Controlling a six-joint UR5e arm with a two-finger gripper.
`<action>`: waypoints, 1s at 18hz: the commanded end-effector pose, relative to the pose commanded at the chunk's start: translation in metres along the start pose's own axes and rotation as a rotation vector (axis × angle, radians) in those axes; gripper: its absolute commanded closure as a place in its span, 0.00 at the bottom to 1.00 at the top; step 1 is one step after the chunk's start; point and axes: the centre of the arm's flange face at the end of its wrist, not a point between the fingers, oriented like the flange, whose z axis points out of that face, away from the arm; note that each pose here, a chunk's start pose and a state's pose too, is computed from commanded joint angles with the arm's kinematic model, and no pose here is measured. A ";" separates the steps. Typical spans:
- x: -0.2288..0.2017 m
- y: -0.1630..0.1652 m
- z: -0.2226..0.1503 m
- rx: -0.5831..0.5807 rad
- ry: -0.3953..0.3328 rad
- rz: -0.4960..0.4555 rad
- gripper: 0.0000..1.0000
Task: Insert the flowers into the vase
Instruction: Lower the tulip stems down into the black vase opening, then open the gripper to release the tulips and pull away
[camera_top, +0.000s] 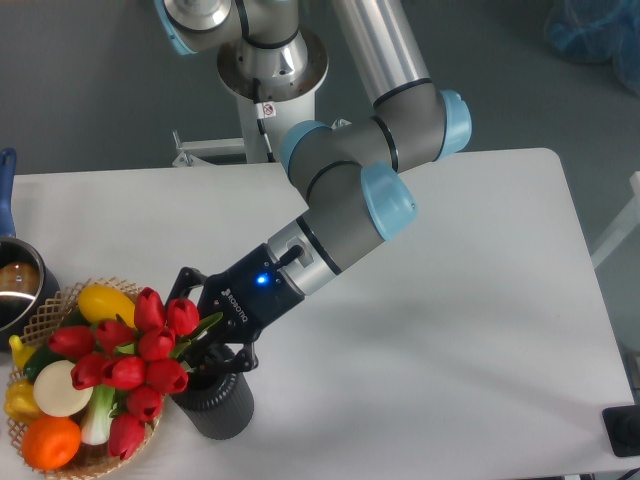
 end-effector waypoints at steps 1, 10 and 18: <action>0.000 0.005 0.001 -0.006 0.000 0.000 0.98; 0.001 0.031 0.002 -0.059 -0.017 -0.018 0.86; 0.006 0.053 -0.020 -0.059 -0.040 -0.012 0.70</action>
